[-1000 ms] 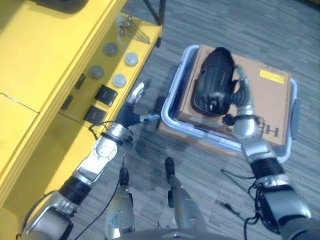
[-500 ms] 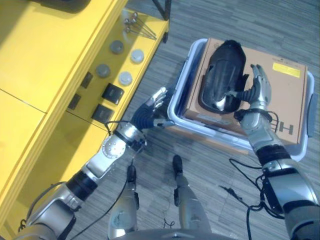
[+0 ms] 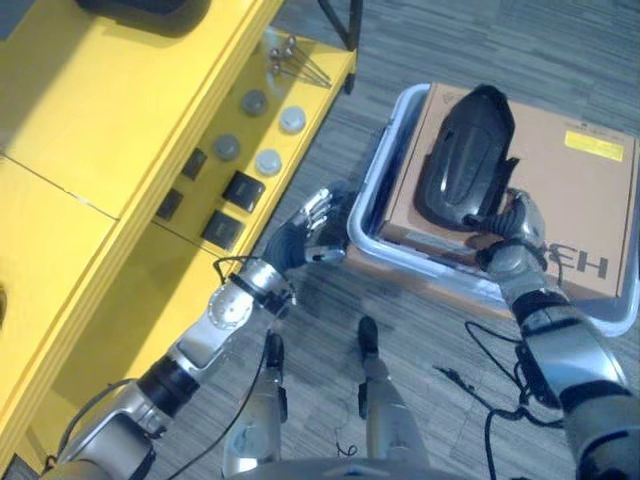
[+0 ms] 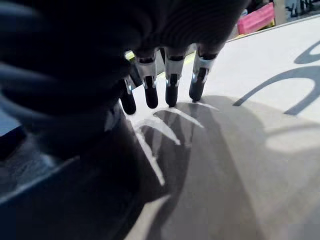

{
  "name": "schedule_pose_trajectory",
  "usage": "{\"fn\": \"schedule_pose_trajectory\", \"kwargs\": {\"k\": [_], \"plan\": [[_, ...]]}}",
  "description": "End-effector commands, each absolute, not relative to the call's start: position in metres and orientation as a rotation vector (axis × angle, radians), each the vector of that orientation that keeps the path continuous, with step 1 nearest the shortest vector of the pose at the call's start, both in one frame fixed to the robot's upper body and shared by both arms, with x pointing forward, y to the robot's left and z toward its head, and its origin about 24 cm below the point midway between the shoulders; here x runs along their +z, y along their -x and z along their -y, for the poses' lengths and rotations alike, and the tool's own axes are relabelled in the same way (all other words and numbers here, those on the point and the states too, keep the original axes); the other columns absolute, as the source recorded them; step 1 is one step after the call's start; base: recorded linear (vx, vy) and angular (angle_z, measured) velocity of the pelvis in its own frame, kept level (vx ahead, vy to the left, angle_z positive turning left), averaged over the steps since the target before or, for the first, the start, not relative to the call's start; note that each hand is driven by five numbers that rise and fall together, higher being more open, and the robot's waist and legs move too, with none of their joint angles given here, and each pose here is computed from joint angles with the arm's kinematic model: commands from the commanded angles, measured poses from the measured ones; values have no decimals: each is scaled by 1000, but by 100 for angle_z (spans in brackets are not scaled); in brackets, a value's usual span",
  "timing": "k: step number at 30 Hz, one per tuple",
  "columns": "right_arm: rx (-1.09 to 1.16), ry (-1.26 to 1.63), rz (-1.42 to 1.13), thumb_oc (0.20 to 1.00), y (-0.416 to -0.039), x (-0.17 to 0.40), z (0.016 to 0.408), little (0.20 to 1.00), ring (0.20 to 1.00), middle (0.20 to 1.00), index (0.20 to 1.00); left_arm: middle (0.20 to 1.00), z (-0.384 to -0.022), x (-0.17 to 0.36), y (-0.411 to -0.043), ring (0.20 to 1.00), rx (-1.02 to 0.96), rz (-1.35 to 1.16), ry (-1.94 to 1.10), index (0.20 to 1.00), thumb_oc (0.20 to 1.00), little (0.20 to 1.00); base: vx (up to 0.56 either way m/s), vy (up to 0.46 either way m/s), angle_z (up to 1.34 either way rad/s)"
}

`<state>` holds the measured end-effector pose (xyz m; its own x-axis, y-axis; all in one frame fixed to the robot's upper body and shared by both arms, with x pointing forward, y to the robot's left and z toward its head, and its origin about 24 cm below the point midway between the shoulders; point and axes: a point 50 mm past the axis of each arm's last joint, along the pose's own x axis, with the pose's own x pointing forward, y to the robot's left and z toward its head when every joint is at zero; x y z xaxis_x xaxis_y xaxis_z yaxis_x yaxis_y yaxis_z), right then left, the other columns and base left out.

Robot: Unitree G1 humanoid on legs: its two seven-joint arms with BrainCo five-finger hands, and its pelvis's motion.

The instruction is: Move parts from the plastic box to the shelf.

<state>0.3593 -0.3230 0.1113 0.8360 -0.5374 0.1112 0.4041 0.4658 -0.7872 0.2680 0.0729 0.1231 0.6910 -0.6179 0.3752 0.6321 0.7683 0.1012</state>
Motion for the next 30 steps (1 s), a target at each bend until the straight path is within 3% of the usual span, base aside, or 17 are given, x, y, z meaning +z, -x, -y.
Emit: {"fn": "schedule_pose_trajectory", "kwargs": {"k": [1,7,14,16,21,30], "plan": [[-454,866,-272,200,-350,75,313,200,200,200,200,1000,-76,133,-262,1000,-729,468,48,1000,1000,1000,7,-16,9],[-452,790,-356,200,-325,43,324,200,200,200,200,1000,-80,132,-260,1000,-796,432,26,1000,1000,1000,24,-11,8],[-482,782,-420,200,-268,17,362,200,200,200,200,1000,-97,130,-262,1000,-811,400,-97,1000,1000,1000,85,-28,4],[-478,826,-342,200,-261,31,368,200,200,200,200,1000,-110,127,-262,1000,-803,384,-262,1000,1000,1000,93,3,2],[-489,963,-130,200,-249,76,371,200,200,200,200,1000,-127,104,-267,1000,-698,273,-300,1000,1000,1000,71,4,-19],[-470,1211,177,200,-235,137,346,200,200,200,200,1000,-130,66,-267,1000,-598,96,-173,1000,1000,1000,42,-14,-25]]}}
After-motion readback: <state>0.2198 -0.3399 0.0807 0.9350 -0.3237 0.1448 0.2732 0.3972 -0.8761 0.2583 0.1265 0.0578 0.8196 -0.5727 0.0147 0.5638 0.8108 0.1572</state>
